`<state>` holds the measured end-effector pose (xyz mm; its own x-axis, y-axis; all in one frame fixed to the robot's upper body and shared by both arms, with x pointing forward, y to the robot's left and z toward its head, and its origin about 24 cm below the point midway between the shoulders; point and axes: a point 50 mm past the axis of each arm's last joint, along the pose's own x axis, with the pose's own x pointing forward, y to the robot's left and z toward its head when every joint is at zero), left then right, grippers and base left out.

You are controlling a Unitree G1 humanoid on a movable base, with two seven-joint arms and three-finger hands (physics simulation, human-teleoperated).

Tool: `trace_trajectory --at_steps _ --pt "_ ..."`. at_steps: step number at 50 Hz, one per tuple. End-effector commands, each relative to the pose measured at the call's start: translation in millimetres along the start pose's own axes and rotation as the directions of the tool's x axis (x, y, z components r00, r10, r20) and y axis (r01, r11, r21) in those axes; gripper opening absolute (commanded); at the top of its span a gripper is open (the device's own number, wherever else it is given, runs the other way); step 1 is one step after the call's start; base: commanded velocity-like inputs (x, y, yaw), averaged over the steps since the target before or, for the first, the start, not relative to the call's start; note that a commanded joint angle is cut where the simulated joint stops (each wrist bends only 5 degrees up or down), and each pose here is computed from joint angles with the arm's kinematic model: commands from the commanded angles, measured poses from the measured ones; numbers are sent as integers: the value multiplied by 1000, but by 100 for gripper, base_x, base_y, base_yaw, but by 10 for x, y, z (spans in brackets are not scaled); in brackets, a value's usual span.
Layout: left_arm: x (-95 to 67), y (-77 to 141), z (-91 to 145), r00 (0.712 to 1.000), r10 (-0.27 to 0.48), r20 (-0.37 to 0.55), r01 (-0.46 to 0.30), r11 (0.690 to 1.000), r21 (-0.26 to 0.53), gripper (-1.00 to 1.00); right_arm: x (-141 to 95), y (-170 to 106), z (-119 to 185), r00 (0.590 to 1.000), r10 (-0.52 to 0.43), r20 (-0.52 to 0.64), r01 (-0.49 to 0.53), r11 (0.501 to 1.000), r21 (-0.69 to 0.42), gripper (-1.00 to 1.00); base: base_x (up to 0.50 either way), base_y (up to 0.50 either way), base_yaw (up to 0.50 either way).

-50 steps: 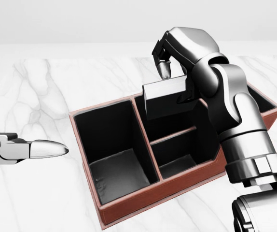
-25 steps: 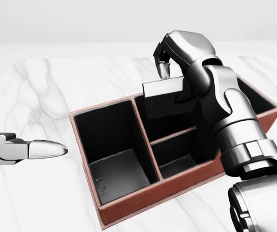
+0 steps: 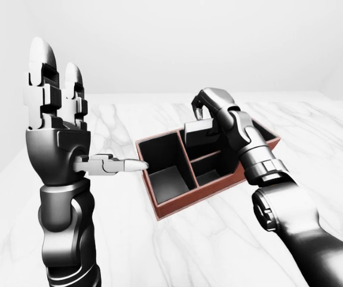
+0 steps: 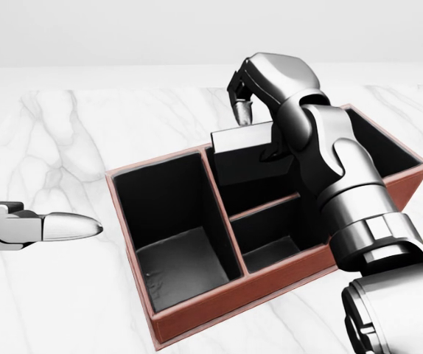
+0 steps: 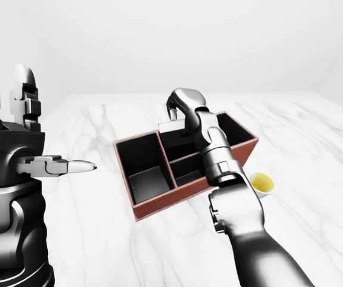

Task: Pick up the book and place it in the front compartment of the caddy.

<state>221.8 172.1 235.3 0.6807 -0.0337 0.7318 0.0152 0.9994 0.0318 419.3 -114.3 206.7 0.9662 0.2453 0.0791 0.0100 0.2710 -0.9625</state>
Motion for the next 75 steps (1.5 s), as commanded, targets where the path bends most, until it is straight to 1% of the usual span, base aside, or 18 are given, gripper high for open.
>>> trace_trajectory --at_steps 1,12,39,75 --pt "2 1 0 1000 0 0 0 1000 0 100 11 -44 18 999 -43 0 43 999 7 -100 0 0 0" --pt "-5 1 -10 1000 0 -6 0 1000 1 100 11 58 -11 999 -36 -17 36 999 -2 -100 0 0 0" --pt "1 1 7 1000 1 3 -1 1000 3 100 23 150 -97 997 -37 -62 36 999 -26 -100 0 0 0" --pt "9 0 18 1000 1 10 -1 1000 1 100 17 324 -84 996 -42 -77 40 999 -34 -100 0 0 0"
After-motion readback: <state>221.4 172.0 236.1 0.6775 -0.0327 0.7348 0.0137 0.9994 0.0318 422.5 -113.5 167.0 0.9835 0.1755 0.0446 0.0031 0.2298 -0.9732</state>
